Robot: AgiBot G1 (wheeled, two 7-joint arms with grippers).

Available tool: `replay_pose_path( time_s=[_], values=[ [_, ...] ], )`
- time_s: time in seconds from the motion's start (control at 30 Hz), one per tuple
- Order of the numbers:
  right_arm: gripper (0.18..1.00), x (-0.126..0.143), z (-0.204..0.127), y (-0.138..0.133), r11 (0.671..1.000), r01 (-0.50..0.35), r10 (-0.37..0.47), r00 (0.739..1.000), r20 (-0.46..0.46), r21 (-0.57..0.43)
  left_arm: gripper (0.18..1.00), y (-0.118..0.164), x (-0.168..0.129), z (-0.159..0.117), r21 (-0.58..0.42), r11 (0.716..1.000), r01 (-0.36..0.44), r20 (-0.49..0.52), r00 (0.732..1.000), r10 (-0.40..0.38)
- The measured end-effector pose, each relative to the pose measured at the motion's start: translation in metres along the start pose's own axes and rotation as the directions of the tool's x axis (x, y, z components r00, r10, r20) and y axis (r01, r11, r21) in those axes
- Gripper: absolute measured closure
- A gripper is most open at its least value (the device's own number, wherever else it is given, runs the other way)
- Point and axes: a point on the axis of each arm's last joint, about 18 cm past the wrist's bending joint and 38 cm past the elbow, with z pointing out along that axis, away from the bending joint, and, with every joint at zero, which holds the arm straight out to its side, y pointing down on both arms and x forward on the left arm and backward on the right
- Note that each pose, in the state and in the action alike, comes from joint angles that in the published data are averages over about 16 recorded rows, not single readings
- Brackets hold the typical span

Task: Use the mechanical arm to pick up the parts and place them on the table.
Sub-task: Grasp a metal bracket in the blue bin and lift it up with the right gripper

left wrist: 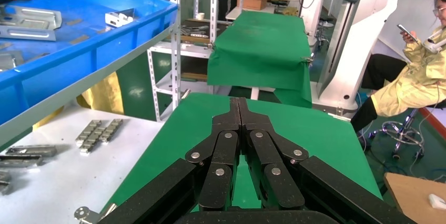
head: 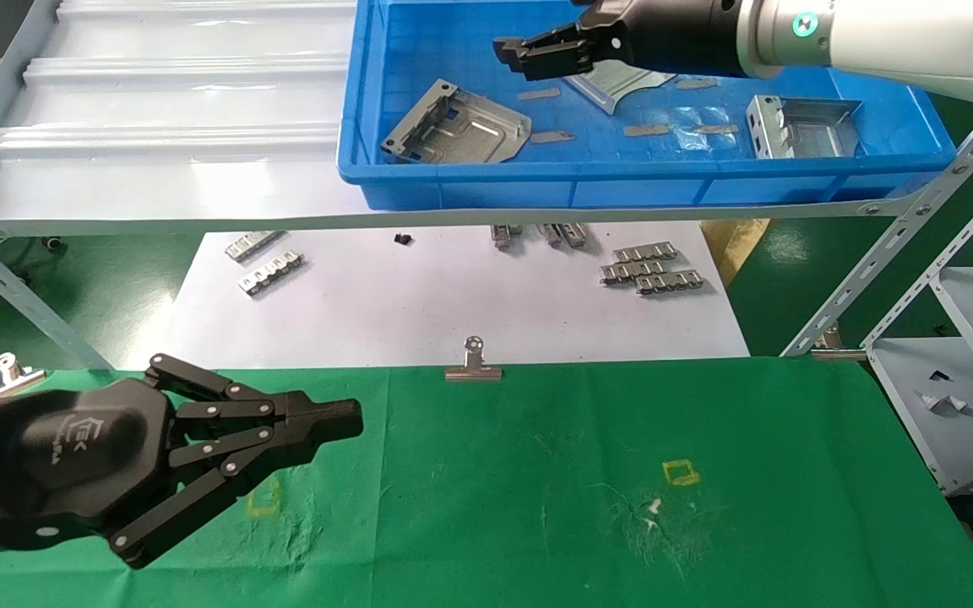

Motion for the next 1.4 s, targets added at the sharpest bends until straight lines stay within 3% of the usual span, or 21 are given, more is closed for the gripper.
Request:
replay_pose_path(
  time_s=[0.3,0.77,1.4],
  values=[
    [0.184,0.011,0.028,0.016,0.993,-0.038,0.028,0.995,-0.091,-0.111,0.994,0.000,0.000,0.000,0.000,1.000,0.000,0.000,1.000,0.000],
    [0.288,0.016,0.035,0.028,0.990,-0.073,0.056,0.988,-0.145,-0.118,0.994,0.000,0.000,0.000,0.000,1.000,0.000,0.000,1.000,0.000],
    [0.687,0.018,0.036,0.031,0.988,-0.049,0.026,0.987,-0.158,-0.143,0.994,0.000,0.000,0.000,0.000,1.000,0.000,0.000,1.000,0.000]
  ],
)
